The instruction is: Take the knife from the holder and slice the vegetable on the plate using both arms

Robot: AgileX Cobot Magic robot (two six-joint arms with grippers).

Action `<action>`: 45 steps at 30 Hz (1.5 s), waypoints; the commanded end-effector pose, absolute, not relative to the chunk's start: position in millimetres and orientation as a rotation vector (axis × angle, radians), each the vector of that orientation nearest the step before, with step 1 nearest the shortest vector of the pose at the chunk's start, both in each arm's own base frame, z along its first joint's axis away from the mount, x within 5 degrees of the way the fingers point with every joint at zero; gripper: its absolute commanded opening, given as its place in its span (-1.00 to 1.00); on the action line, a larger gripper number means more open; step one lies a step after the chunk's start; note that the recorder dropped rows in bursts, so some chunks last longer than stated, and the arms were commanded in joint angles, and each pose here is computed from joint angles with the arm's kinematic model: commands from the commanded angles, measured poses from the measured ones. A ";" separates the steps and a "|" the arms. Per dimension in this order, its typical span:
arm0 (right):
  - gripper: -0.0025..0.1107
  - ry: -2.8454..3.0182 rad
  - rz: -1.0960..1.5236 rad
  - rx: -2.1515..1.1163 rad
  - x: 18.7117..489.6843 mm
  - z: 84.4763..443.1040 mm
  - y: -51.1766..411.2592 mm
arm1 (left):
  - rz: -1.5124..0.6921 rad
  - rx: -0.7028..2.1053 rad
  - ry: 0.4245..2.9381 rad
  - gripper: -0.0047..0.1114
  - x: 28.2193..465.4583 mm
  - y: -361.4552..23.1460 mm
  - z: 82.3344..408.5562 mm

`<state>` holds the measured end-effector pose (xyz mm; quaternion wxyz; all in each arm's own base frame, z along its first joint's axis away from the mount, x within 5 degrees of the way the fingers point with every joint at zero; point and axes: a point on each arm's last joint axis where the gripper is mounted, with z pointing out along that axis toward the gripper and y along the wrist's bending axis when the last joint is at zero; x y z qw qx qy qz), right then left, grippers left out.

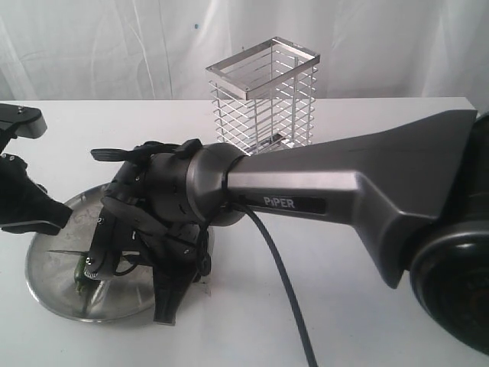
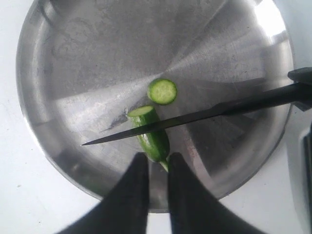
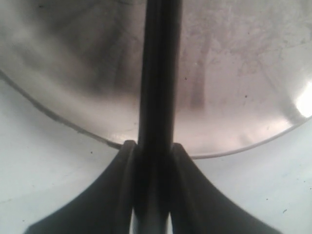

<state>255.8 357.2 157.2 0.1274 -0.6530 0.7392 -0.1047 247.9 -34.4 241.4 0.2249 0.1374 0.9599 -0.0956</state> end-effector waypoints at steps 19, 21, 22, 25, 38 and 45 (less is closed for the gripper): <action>-0.96 2.166 -0.333 -1.900 258.4 158.9 353.5 | -0.392 0.264 2.718 -0.91 268.2 -42.0 207.6; -0.96 2.166 -0.333 -1.900 258.4 158.9 353.5 | -0.392 0.262 2.725 -0.91 269.2 -42.0 205.1; -0.96 2.164 -0.333 -1.902 258.4 158.9 353.5 | -0.390 0.260 2.726 -0.91 270.0 -41.9 203.8; -0.96 2.165 -0.335 -1.903 258.4 158.9 353.3 | -0.388 0.254 2.741 -0.91 272.6 -41.7 197.8; -0.96 2.182 -0.363 -1.920 257.6 158.7 350.5 | -0.338 0.230 2.853 -0.91 292.1 -39.3 138.7; -0.96 2.191 -0.371 -1.924 257.2 158.6 349.6 | -0.326 0.231 2.795 -0.91 291.7 -39.0 153.8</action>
